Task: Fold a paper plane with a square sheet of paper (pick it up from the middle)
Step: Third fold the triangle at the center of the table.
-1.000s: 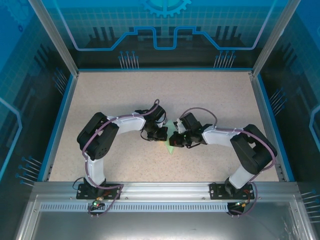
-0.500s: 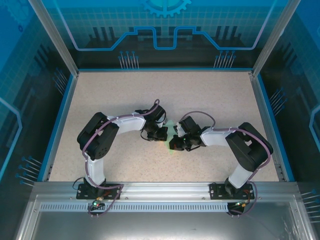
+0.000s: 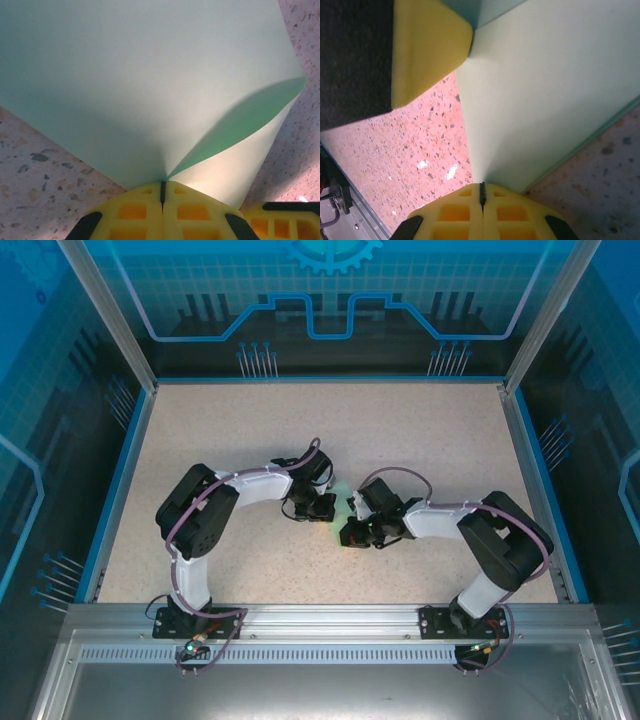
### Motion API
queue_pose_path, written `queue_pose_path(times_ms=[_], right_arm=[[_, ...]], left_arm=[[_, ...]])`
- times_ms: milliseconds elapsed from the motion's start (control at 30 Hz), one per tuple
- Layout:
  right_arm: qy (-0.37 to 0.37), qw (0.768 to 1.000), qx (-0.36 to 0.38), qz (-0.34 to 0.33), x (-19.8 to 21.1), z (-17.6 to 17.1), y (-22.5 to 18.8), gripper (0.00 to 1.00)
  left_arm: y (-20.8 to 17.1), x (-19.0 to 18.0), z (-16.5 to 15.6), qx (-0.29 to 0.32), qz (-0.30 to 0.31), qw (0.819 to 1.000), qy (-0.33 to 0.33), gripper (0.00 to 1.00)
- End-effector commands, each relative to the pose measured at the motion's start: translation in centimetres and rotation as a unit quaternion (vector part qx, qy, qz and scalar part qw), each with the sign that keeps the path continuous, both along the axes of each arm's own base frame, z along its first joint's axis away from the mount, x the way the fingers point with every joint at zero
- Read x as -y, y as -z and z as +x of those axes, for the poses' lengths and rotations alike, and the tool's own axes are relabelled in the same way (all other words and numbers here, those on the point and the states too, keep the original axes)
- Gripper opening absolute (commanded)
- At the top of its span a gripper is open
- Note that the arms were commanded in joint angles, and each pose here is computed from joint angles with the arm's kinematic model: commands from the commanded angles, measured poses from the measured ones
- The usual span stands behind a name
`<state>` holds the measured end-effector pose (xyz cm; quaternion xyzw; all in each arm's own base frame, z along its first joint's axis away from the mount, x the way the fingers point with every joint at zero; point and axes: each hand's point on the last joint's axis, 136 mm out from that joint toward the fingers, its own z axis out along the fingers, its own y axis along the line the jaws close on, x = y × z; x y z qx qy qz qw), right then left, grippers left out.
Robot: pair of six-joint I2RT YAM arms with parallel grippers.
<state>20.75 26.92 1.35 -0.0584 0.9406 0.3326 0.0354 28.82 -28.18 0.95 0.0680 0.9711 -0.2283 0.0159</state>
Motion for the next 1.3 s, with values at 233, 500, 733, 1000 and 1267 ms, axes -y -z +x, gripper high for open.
queue_pose_path(times_ms=[233, 500, 733, 1000, 1267], right_arm=[[-0.009, 1.000, -0.014, 0.006, -1.4, -0.2, -0.4, 0.00], [-0.021, 0.999, -0.034, 0.001, -1.6, -1.0, 1.0, 0.00], [-0.033, 0.998, -0.056, -0.016, -0.3, -3.0, 1.7, 0.00], [-0.079, 0.993, -0.074, -0.050, 0.9, -5.9, 2.3, 0.00], [-0.087, 0.991, -0.081, -0.061, 1.8, -7.2, 2.2, 0.00]], left_arm=[[6.5, -6.2, -2.0, -0.034, 0.153, 0.988, -0.011, 0.02], [6.7, -6.2, -2.1, -0.035, 0.154, 0.987, -0.010, 0.02], [6.9, -6.3, -2.0, -0.036, 0.157, 0.987, -0.008, 0.02], [6.9, -6.4, -2.1, -0.036, 0.161, 0.986, -0.006, 0.02], [6.8, -6.2, -2.0, -0.036, 0.159, 0.987, -0.006, 0.02]])
